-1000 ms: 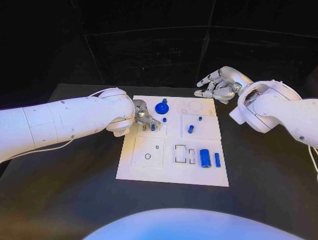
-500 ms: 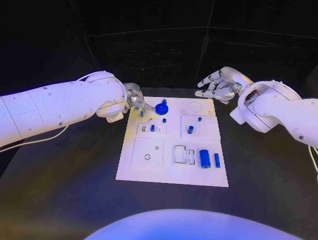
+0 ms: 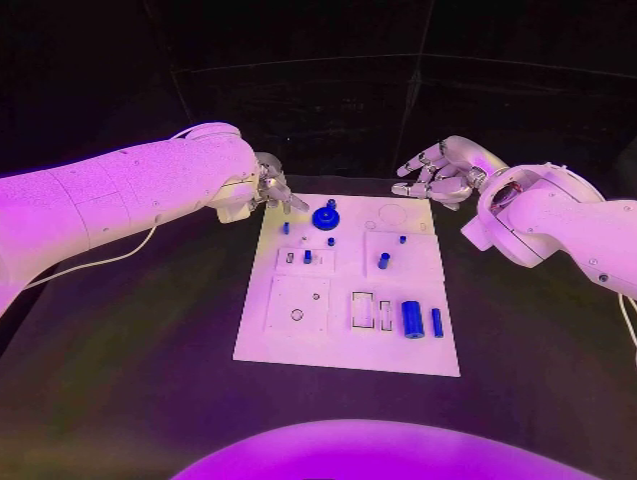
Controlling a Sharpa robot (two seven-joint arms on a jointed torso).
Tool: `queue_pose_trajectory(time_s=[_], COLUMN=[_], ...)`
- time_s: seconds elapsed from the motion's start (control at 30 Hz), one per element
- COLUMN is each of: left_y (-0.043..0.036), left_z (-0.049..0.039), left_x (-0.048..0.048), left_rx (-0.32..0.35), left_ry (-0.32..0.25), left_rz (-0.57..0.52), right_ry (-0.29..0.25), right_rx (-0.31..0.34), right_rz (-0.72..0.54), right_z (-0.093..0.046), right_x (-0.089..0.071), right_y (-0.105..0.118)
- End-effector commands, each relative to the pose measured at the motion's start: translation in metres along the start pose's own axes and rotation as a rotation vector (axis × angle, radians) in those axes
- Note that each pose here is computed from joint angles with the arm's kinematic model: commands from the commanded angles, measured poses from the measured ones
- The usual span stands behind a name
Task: Assemble the parts on the task board
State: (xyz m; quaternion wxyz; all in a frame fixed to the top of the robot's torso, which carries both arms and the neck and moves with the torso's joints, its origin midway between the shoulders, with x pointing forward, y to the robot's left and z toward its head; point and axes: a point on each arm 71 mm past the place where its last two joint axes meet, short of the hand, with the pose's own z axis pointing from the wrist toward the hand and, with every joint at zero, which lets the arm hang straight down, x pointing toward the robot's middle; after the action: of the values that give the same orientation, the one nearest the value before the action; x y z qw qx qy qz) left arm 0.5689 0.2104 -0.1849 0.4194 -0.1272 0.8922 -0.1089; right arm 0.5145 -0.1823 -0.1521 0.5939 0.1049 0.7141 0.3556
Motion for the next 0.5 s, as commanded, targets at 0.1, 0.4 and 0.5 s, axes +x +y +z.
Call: queue_pose_trajectory(time_s=[0.1,0.4,0.5], left_y=[0.0034,0.0046,0.0047], left_z=[0.0073,0.0123,0.0136], left_x=[0.0029,-0.0004,-0.0010], left_rx=[-0.014,-0.034,-0.039], left_ry=[0.055,0.023,0.020], left_rz=[0.051,0.094,0.097], right_ry=[0.008,0.010,0.010], right_rx=[-0.009,-0.011,-0.011], right_rz=[0.000,0.001,0.001], right_z=[0.0009,0.0014,0.0014], right_x=[0.0002,0.0009,0.0010], right_y=[0.0017,0.0024,0.0025])
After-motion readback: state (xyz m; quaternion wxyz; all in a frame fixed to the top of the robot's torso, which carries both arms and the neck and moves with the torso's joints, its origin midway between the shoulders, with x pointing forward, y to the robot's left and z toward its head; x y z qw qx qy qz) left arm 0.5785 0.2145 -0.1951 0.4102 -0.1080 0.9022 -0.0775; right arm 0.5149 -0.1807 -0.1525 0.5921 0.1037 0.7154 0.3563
